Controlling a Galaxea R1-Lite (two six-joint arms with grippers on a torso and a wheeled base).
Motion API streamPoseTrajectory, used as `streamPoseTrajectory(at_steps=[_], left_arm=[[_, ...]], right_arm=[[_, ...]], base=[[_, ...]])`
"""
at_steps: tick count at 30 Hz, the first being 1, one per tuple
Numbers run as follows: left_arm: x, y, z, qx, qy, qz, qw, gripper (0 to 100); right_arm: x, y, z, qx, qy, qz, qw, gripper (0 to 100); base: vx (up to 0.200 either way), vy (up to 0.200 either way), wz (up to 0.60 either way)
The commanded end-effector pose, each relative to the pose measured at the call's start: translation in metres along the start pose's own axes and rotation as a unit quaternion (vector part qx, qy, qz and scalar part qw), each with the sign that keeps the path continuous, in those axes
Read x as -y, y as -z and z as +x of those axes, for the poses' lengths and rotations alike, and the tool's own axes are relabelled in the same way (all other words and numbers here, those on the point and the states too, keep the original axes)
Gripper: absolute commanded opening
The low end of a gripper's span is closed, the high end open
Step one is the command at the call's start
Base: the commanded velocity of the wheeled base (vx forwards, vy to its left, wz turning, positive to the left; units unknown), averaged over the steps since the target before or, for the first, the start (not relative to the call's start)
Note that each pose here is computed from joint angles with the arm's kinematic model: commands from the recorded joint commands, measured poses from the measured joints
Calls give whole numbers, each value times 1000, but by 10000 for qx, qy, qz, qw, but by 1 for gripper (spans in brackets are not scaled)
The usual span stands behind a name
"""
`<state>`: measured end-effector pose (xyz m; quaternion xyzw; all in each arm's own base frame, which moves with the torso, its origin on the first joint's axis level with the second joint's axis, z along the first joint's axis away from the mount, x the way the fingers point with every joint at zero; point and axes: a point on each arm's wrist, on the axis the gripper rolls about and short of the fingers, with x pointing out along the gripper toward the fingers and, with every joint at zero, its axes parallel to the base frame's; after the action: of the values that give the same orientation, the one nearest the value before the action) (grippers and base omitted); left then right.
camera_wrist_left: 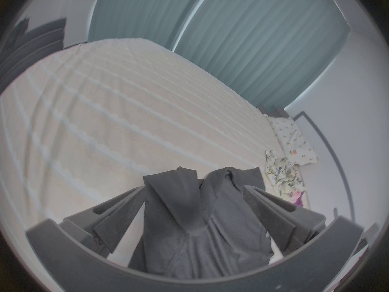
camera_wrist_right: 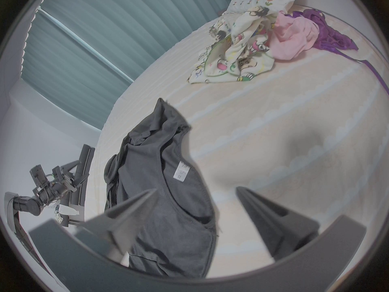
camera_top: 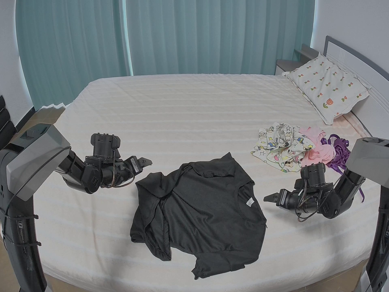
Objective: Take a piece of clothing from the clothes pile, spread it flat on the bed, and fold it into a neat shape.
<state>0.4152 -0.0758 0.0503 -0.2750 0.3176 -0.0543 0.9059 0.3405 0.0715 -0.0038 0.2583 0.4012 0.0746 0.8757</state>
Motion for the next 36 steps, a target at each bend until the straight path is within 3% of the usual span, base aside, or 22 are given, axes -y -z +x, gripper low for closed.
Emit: streamPoseTrajectory(at_steps=[1,7,14,18,19,25,36], left_arm=[[4,-7,-16,-30,222,-435,9988,100],[-3,21,-39,-303,150,-567,9978,100],[-6,44,-77,-162,314,-917,9952,100],[-7,58,-82,-231,178,-1009,9945,100],[-6,64,-82,-263,89,-1066,9939,100],[-3,85,-83,-375,-171,-1152,9925,100],[-5,107,-77,-567,-160,-1081,9924,100]], right_arm=[[-23,25,23,-236,-67,-91,9997,100],[-31,30,50,-142,112,42,9998,100],[-32,38,56,-214,277,-65,9994,100],[-31,39,57,-280,330,-111,9990,100],[-32,40,57,-289,333,-129,9989,0],[-25,37,53,-289,499,-69,9983,0],[-3,29,9,-173,800,256,9963,0]], base=[[0,0,0],[0,0,0],[0,0,0],[0,0,0],[0,0,0],[0,0,0],[0,0,0]])
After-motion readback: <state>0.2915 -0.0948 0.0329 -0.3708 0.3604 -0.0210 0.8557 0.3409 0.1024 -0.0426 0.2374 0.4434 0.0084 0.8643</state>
